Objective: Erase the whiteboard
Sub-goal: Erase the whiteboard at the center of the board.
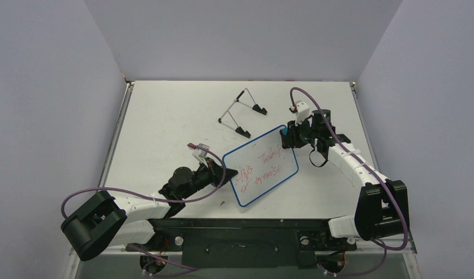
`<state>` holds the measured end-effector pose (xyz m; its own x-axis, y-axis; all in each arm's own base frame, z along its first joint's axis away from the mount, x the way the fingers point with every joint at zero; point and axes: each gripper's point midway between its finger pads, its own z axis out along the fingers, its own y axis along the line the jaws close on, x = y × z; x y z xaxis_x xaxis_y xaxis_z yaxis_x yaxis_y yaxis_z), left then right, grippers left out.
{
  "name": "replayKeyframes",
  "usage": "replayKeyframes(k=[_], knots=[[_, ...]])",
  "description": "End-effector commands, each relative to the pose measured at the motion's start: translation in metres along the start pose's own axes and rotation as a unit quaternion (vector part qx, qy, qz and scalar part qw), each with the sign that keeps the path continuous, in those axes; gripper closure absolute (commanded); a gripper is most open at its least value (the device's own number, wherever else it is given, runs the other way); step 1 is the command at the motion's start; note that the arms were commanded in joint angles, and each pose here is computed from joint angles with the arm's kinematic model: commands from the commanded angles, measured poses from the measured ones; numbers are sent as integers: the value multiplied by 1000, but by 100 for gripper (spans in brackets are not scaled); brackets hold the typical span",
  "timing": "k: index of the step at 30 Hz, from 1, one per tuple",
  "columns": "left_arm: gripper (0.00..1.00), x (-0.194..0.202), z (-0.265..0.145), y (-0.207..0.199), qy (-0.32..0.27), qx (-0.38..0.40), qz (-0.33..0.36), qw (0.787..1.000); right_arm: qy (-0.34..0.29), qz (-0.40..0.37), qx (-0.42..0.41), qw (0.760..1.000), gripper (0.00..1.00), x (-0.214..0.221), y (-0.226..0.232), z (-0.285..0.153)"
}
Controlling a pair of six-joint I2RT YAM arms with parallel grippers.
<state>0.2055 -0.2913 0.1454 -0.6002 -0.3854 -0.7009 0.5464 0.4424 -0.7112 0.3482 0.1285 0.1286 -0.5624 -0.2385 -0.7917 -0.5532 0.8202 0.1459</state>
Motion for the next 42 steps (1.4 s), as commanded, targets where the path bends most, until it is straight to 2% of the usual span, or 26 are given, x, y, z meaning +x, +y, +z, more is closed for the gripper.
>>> replayKeyframes(k=[1, 4, 7, 10, 13, 16, 20, 23, 28, 34, 42], knots=[[100, -30, -1, -39, -51, 78, 31, 995, -44, -58, -112, 991, 100, -23, 58, -10], [100, -29, -1, -39, -50, 77, 32, 995, -62, -58, -115, 990, 100, -30, 60, -15], [100, -31, 0, -40, -52, 78, 33, 995, -64, -25, -57, 996, 100, -29, 28, -11], [100, -31, 0, -41, -49, 81, 33, 995, -47, 4, 5, 999, 100, -23, -4, -6], [100, -31, -1, -42, -50, 83, 34, 995, -24, 13, 21, 999, 100, -12, -16, -1], [100, -31, -2, -42, -51, 81, 35, 995, -32, 6, -1, 999, 100, -16, -4, -4], [100, -31, -2, -41, -50, 80, 35, 995, -52, -44, -95, 993, 100, -25, 46, -13], [100, -31, -1, -40, -50, 79, 35, 995, -54, -64, -82, 993, 100, -29, 46, -16], [100, -30, -1, -39, -49, 79, 32, 995, -41, -19, -2, 999, 100, -22, 2, -11], [100, -30, 0, -41, -49, 83, 30, 995, -60, -46, -55, 996, 100, -31, 35, -15], [100, -30, 0, -40, -49, 80, 30, 995, -59, -44, -69, 995, 100, -27, 44, -13]])
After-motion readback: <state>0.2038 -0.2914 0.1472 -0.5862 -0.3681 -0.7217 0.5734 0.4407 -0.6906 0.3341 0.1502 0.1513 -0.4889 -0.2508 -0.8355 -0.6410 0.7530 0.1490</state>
